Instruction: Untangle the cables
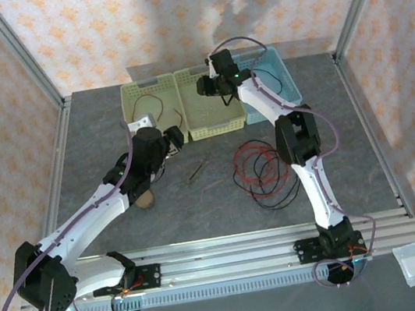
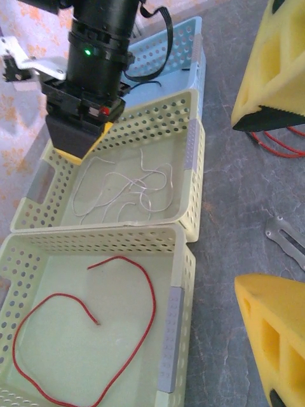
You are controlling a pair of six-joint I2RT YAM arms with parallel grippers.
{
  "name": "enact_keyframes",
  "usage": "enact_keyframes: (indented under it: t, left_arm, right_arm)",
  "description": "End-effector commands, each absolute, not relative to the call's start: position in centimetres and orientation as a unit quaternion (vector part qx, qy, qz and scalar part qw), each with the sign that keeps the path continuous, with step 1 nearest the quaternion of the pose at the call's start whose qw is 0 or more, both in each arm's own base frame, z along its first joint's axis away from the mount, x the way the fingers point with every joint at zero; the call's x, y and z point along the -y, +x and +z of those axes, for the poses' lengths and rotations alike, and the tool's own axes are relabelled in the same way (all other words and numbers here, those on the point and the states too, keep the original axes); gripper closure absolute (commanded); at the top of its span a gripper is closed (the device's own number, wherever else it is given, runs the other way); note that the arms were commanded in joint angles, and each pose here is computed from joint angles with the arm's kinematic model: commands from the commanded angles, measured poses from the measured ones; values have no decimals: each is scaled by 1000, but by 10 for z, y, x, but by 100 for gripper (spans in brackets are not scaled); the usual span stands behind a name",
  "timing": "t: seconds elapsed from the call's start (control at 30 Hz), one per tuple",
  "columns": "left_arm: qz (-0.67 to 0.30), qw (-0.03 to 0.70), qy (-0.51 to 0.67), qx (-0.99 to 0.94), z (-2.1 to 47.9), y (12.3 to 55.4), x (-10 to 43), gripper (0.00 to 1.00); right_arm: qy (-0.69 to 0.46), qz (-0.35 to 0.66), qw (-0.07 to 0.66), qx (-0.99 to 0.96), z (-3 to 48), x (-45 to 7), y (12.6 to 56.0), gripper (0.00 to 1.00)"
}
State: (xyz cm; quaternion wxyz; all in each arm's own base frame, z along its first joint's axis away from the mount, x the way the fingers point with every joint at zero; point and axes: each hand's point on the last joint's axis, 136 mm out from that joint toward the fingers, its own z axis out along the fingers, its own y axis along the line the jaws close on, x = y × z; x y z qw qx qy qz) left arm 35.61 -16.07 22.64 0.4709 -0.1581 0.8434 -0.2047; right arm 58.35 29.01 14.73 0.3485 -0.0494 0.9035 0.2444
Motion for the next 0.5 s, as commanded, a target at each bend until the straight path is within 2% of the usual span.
enact_keyframes:
  t: [0.0, 0.17, 0.47]
  left_arm:
    - [-209, 447, -150, -857, 210, 358, 167, 39]
    - [-244, 405, -110, -874, 188, 366, 204, 39]
    - [-231, 315, 11, -920, 137, 359, 295, 47]
  right_arm:
    - [-59, 252, 374, -891, 203, -288, 571, 61]
    - [-56, 252, 381, -888, 224, -268, 529, 64]
    - [16, 217, 378, -900, 204, -201, 427, 67]
